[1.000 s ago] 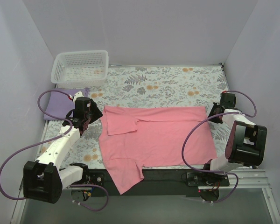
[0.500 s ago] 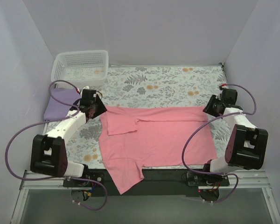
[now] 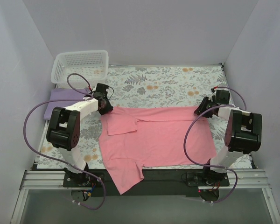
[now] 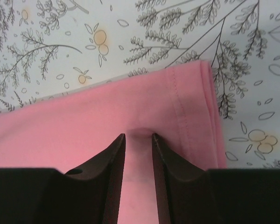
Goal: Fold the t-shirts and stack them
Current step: Fold the tshirt
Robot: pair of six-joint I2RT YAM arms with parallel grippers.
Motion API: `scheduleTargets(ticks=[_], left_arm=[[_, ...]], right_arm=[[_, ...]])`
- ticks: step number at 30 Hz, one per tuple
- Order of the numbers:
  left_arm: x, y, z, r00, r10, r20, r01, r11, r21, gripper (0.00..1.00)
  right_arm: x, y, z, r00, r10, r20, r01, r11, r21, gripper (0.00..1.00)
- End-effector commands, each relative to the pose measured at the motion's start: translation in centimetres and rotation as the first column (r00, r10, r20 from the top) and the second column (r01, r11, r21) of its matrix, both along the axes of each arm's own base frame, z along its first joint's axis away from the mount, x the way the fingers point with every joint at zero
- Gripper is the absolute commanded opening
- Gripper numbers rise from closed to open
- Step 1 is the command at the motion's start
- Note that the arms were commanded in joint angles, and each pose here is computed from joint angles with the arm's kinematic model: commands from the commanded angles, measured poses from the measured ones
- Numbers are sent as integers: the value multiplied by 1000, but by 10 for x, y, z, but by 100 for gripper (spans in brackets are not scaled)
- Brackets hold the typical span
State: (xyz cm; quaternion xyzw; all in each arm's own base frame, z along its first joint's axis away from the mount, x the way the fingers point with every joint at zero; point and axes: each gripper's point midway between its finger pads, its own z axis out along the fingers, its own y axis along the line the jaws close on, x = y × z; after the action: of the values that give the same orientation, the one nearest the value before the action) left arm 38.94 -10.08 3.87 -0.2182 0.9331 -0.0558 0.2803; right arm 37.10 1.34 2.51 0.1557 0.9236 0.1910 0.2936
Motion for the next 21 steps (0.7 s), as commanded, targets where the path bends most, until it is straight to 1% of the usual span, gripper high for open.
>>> scheduleTargets(ticks=[1, 2, 3, 4, 5, 7, 8, 9, 11, 12, 13, 15, 16, 18, 19, 20, 21], left_arm=[[8, 15, -21, 996, 59, -60, -53, 995, 89, 25], [18, 14, -20, 996, 65, -55, -60, 994, 91, 25], [19, 16, -30, 994, 72, -81, -63, 992, 105, 25], [24, 14, -24, 995, 72, -66, -65, 993, 100, 25], [28, 15, -34, 993, 78, -84, -68, 992, 111, 25], [48, 12, -30, 995, 84, -58, -77, 991, 108, 25], [50, 13, -41, 992, 90, -83, -79, 989, 124, 25], [69, 8, -33, 995, 90, -52, -83, 990, 117, 25], [83, 8, -34, 994, 96, -45, -89, 987, 136, 25], [86, 10, -48, 992, 98, -75, -86, 984, 153, 25], [104, 6, -37, 994, 99, -37, -93, 985, 143, 25], [116, 3, -42, 995, 99, -34, -93, 985, 144, 25], [128, 0, -34, 995, 97, -2, -96, 987, 130, 28], [139, -7, -26, 996, 82, 31, -85, 990, 109, 33], [143, -9, -18, 996, 69, 52, -74, 992, 105, 36], [146, -13, -10, 996, 57, 70, -64, 993, 104, 41], [148, -15, 0, 994, 50, 93, -60, 993, 101, 42]], right_arm=[[31, -11, 8, 997, -34, 76, 36, 999, -23, 36], [33, -13, 5, 997, -43, 69, 45, 998, -33, 36], [37, -17, 1, 997, -55, 62, 57, 998, -38, 36], [39, -18, -2, 997, -57, 57, 60, 998, -36, 36], [43, -20, -3, 996, -63, 55, 66, 997, -37, 36], [52, -26, -7, 996, -80, 48, 81, 996, -31, 36], [56, -27, -10, 995, -84, 45, 86, 996, -32, 37], [60, -29, -10, 995, -88, 45, 90, 996, -30, 37], [73, -34, -12, 994, -100, 50, 102, 994, -30, 37], [79, -36, -11, 993, -104, 55, 105, 994, -31, 37], [89, -39, -11, 992, -104, 65, 106, 994, -33, 37], [100, -42, -15, 993, -98, 67, 100, 994, -36, 37], [114, -45, -6, 990, -98, 99, 102, 994, -37, 38], [120, -44, -1, 991, -78, 109, 82, 996, -34, 38], [124, -44, 4, 990, -74, 121, 79, 996, -33, 38], [126, -42, 11, 989, -65, 136, 70, 997, -27, 38], [126, -41, 17, 987, -58, 148, 63, 998, -28, 39]])
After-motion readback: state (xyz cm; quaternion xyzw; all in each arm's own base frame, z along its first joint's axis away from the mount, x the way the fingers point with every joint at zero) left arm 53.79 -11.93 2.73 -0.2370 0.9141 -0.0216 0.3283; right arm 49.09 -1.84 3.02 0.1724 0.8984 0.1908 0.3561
